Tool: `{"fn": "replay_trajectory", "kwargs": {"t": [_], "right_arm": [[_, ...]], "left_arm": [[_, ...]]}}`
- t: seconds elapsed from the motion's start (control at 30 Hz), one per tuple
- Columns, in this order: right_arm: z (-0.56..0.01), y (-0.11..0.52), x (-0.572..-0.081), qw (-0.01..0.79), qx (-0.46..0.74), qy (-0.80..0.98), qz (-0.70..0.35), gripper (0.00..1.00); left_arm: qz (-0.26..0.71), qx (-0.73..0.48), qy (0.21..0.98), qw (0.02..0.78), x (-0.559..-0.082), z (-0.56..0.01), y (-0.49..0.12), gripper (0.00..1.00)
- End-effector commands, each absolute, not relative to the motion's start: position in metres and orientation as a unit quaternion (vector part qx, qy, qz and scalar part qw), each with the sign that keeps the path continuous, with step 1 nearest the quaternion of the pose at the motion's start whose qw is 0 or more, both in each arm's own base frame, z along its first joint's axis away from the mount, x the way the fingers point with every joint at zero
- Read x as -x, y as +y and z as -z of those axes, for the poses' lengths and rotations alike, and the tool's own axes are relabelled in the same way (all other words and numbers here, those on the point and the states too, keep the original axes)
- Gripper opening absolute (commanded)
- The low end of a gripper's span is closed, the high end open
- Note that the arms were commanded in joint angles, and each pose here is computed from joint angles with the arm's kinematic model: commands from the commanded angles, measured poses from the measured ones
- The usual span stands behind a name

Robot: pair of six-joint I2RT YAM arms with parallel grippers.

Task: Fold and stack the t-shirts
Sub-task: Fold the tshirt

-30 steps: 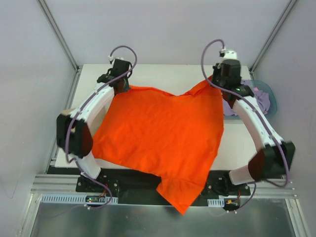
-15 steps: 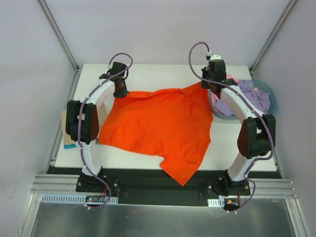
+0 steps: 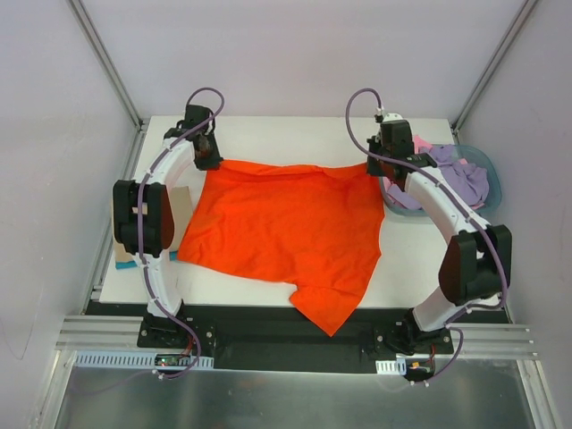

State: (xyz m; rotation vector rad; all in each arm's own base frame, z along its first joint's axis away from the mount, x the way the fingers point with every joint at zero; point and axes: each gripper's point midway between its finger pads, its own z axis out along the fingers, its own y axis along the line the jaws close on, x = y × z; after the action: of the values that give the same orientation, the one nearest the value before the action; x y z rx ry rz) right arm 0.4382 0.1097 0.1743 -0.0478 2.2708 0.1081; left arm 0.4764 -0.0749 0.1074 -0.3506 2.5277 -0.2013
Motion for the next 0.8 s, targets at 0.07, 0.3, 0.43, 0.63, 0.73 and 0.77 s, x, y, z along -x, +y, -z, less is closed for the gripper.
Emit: {"fn": "replay_trajectory", "kwargs": {"t": [0.07, 0.3, 0.43, 0.63, 0.73, 0.77], "right_arm": [[-0.189, 0.115, -0.380, 0.402, 0.017, 0.912, -0.086, 0.00], [-0.179, 0.118, -0.329, 0.368, 0.016, 0.924, -0.107, 0.00], [-0.169, 0.119, -0.310, 0.347, 0.013, 0.932, -0.106, 0.00], [-0.154, 0.121, -0.283, 0.321, 0.018, 0.942, -0.097, 0.00], [-0.148, 0.115, -0.276, 0.310, 0.016, 0.947, -0.078, 0.00], [-0.146, 0.114, -0.274, 0.307, 0.015, 0.949, -0.074, 0.00]], "left_arm": [[0.089, 0.108, 0.950, 0.279, -0.468, -0.105, -0.077, 0.00], [0.072, 0.125, 0.955, 0.258, -0.440, -0.092, -0.069, 0.00], [0.071, 0.150, 0.954, 0.248, -0.420, -0.091, -0.061, 0.00], [0.068, 0.181, 0.950, 0.246, -0.408, -0.097, -0.042, 0.00], [0.078, 0.189, 0.948, 0.245, -0.405, -0.102, -0.039, 0.00], [0.078, 0.190, 0.947, 0.248, -0.406, -0.104, -0.038, 0.00]]}}
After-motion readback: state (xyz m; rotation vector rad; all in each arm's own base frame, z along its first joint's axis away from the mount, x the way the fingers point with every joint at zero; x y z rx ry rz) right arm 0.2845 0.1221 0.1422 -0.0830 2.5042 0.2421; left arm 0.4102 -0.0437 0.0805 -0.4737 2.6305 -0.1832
